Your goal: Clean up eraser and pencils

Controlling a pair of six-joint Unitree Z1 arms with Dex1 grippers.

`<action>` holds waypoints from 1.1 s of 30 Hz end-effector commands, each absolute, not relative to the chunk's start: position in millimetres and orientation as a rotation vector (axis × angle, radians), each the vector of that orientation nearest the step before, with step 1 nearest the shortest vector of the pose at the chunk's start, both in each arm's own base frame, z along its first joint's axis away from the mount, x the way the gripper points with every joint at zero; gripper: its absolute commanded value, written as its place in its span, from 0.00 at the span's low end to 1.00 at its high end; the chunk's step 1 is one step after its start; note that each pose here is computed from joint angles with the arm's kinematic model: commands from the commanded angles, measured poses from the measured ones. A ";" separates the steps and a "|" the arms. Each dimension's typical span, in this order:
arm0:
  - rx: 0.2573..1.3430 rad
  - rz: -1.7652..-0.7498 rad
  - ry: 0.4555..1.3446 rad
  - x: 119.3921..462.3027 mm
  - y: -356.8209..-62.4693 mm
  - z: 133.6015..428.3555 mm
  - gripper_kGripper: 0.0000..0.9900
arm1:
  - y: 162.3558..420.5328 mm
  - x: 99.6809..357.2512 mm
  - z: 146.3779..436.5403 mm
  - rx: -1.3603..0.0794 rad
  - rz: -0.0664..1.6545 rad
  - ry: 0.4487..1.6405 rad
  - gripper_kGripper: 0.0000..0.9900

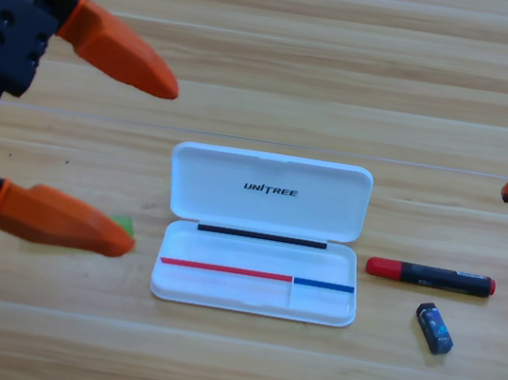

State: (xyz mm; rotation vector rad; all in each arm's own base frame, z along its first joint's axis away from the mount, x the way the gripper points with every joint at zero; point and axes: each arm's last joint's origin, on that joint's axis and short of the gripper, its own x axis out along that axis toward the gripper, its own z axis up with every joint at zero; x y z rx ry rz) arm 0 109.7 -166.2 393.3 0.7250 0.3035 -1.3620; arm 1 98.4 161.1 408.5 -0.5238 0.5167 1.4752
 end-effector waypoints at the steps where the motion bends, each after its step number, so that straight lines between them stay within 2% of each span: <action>1: 0.748 -1.376 0.323 110.6 -173.2 391.3 0.97 | 168.7 97.6 389.0 -0.549 1.518 0.607 0.99; 11: 0.753 -1.375 0.336 111.1 -173.6 390.3 0.97 | 160.5 95.6 397.0 -0.481 1.442 0.634 0.99; 15: 0.780 -1.331 0.359 114.8 -174.8 390.7 0.97 | 142.9 103.1 401.4 -0.454 1.226 0.684 0.99; 18: 0.814 -1.279 0.391 121.3 -178.7 402.4 0.97 | 144.9 116.4 393.9 -0.452 1.039 0.764 0.99; 22: 0.886 -1.174 0.452 135.1 -187.2 426.8 0.97 | 172.4 150.2 363.3 -0.469 0.835 0.939 0.99; 25: 0.934 -1.116 0.491 143.5 -192.8 440.7 0.97 | 199.4 178.9 331.7 -0.496 0.761 1.083 0.99; 29: 1.020 -0.996 0.542 156.8 -194.2 442.3 0.97 | 228.3 203.0 287.8 -0.467 0.716 1.256 0.99; 33: 1.068 -0.938 0.616 172.9 -189.3 431.8 0.97 | 244.8 221.2 252.7 -0.432 0.650 1.385 0.96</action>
